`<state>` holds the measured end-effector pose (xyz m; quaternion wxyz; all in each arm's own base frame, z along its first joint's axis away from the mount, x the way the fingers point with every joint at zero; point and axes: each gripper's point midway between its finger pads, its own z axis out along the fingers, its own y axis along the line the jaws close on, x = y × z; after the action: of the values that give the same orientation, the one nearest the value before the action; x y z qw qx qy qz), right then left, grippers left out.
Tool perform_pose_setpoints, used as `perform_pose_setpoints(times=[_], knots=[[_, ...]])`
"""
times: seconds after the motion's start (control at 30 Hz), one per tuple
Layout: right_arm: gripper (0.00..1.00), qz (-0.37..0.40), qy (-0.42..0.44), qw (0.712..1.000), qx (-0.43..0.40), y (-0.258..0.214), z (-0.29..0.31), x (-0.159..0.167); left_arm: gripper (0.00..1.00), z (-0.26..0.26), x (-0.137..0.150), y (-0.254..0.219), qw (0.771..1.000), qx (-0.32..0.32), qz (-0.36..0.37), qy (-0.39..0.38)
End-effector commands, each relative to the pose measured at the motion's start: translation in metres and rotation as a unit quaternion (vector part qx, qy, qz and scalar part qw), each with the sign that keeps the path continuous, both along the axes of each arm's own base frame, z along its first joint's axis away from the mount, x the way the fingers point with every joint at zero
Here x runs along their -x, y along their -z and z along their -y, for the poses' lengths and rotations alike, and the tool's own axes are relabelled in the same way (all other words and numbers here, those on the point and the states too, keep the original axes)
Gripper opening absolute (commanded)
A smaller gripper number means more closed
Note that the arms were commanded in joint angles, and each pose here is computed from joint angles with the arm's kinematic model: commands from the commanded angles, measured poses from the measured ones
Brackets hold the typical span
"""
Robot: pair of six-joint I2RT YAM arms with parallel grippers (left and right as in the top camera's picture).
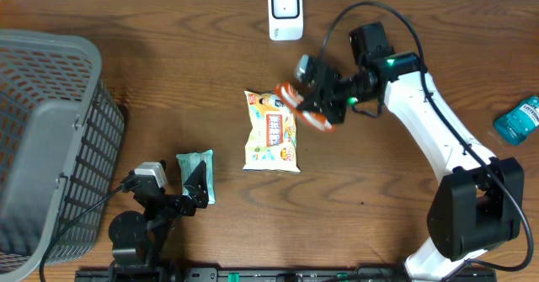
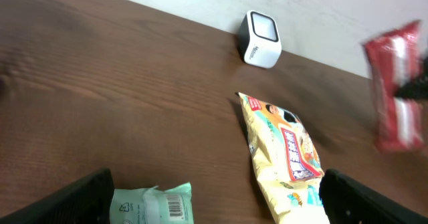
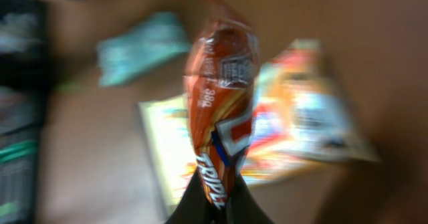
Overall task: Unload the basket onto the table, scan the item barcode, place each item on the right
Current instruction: 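Raise the red Top bag with the right gripper up to the scanner, then carry the Top bag right and drop it at the right edge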
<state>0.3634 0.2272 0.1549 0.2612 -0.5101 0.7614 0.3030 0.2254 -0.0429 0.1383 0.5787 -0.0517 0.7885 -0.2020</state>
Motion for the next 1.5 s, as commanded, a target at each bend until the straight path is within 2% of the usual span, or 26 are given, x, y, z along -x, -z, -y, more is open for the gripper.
perform_pose_setpoints(times=[0.0, 0.13, 0.17, 0.33, 0.53, 0.73, 0.97, 1.1, 1.27, 1.3, 1.47], knots=[[0.01, 0.073, 0.175, 0.975, 0.113, 0.006, 0.033, -0.064, 0.98, 0.001, 0.002, 0.012, 1.0, 0.0, -0.019, 0.002], [0.01, 0.194, 0.251, 0.936, 0.151, -0.016, 0.045, -0.114, 0.98, 0.001, 0.002, 0.012, 1.0, 0.0, -0.019, 0.002], [0.01, 0.236, 0.275, 0.917, 0.167, -0.022, 0.05, -0.131, 0.98, 0.001, 0.002, 0.012, 1.0, 0.0, -0.019, 0.002], [0.01, 0.341, 0.308, 0.864, 0.205, -0.025, 0.054, -0.176, 0.98, 0.001, 0.002, 0.012, 1.0, 0.0, -0.019, 0.002], [0.01, 0.383, 0.316, 0.831, 0.251, 0.005, 0.054, -0.222, 0.98, 0.001, 0.002, 0.012, 1.0, 0.0, -0.019, 0.002], [0.01, 0.408, 0.306, 0.817, 0.267, 0.013, 0.033, -0.262, 0.98, 0.001, 0.002, 0.012, 1.0, 0.0, -0.019, 0.002], [0.01, 0.422, 0.268, 0.8, 0.332, 0.054, 0.015, -0.272, 0.98, 0.001, 0.002, 0.012, 1.0, 0.0, -0.019, 0.002], [0.01, 0.42, 0.28, 0.79, 0.347, 0.06, 0.014, -0.269, 0.98, 0.001, 0.002, 0.012, 1.0, 0.0, -0.019, 0.002], [0.01, 0.401, 0.403, 0.736, 0.367, 0.025, 0.045, -0.269, 0.98, 0.001, 0.002, 0.012, 1.0, 0.0, -0.019, 0.002], [0.01, 0.388, 0.441, 0.711, 0.387, 0.011, 0.063, -0.265, 0.98, 0.001, 0.002, 0.012, 1.0, 0.0, -0.019, 0.002], [0.01, 0.325, 0.541, 0.636, 0.445, -0.012, 0.123, -0.231, 0.98, 0.001, 0.002, 0.012, 1.0, 0.0, -0.019, 0.002]])
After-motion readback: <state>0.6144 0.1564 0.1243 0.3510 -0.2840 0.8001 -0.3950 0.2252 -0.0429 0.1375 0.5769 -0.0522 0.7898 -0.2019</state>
